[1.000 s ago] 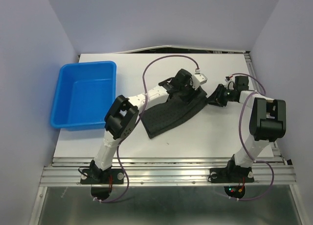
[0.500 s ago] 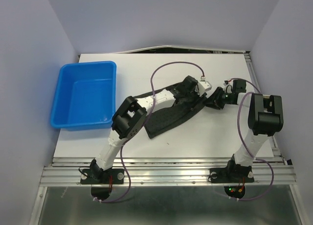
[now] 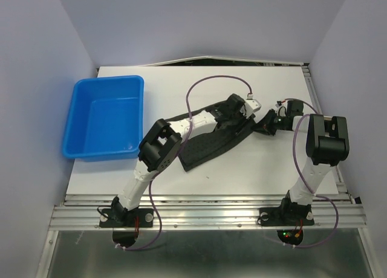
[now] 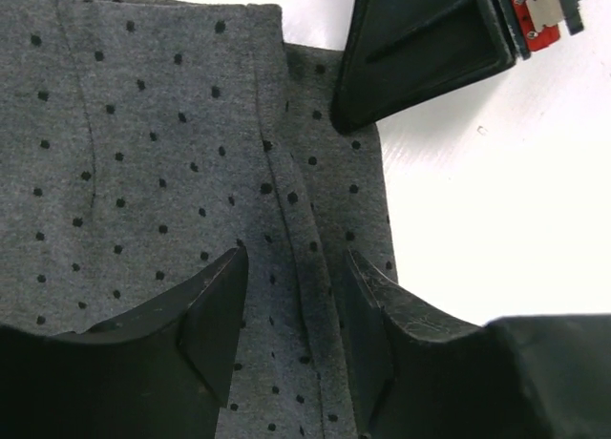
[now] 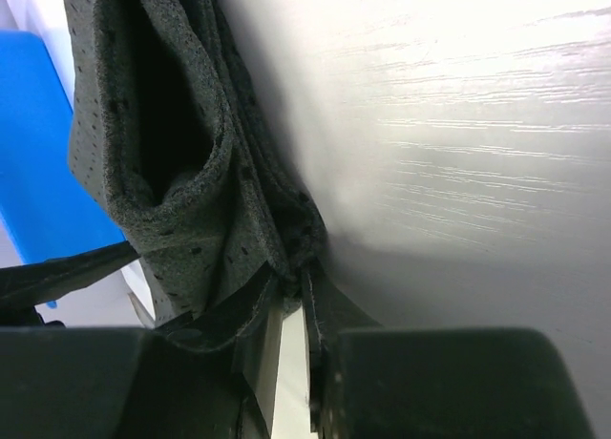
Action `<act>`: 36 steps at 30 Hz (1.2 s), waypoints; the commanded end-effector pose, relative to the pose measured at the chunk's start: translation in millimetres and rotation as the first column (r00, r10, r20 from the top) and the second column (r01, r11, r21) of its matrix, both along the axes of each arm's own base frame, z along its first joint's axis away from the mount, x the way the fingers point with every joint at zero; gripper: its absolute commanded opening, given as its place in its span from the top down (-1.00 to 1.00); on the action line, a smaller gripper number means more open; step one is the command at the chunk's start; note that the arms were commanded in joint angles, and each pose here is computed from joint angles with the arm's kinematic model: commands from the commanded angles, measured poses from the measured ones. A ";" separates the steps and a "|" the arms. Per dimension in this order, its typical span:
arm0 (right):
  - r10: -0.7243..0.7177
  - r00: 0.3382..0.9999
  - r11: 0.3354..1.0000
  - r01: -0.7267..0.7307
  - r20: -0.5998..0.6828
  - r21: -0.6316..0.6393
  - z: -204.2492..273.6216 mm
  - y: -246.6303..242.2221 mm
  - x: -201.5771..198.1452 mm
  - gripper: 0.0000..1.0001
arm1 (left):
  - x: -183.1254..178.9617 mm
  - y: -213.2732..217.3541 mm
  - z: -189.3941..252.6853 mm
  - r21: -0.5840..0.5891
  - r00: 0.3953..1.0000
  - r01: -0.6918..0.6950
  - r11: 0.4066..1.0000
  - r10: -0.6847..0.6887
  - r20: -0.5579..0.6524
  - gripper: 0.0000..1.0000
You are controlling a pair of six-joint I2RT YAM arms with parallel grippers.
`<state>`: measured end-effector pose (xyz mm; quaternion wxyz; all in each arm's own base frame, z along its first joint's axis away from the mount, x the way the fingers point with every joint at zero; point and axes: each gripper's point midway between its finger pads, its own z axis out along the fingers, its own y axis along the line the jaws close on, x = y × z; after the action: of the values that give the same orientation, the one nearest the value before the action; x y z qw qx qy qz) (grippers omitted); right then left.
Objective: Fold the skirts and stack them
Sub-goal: Fold the skirt
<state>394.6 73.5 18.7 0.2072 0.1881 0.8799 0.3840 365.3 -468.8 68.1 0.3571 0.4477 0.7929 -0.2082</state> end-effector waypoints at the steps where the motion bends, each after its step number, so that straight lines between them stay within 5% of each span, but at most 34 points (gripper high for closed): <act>1: -0.023 0.996 0.999 0.019 -0.081 -0.050 -29.0 -6.5 -16.5 0.70 | 8.1 -12.1 15.9 -0.020 0.998 -0.004 1.000 0.005 0.058 0.00; 6: -0.025 0.996 0.999 0.022 -0.082 -0.038 -28.7 -5.2 -15.6 0.92 | -0.3 -13.1 35.6 -0.046 0.997 0.018 0.999 -0.015 0.070 0.69; 11: -0.032 0.996 0.999 0.029 -0.089 -0.035 -30.8 -4.8 -17.3 0.99 | -15.8 -14.8 48.3 -0.043 0.996 0.049 0.998 -0.045 0.081 0.98; 36: -0.044 0.997 0.997 0.040 -0.063 -0.059 -24.1 -8.0 -16.3 0.99 | -46.8 -18.5 20.3 -0.008 0.991 0.137 0.991 -0.137 -0.002 1.00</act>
<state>392.5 75.9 17.1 0.2040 0.1955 0.8755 0.3921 327.5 -469.5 72.3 0.3386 0.4826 0.7813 -0.2048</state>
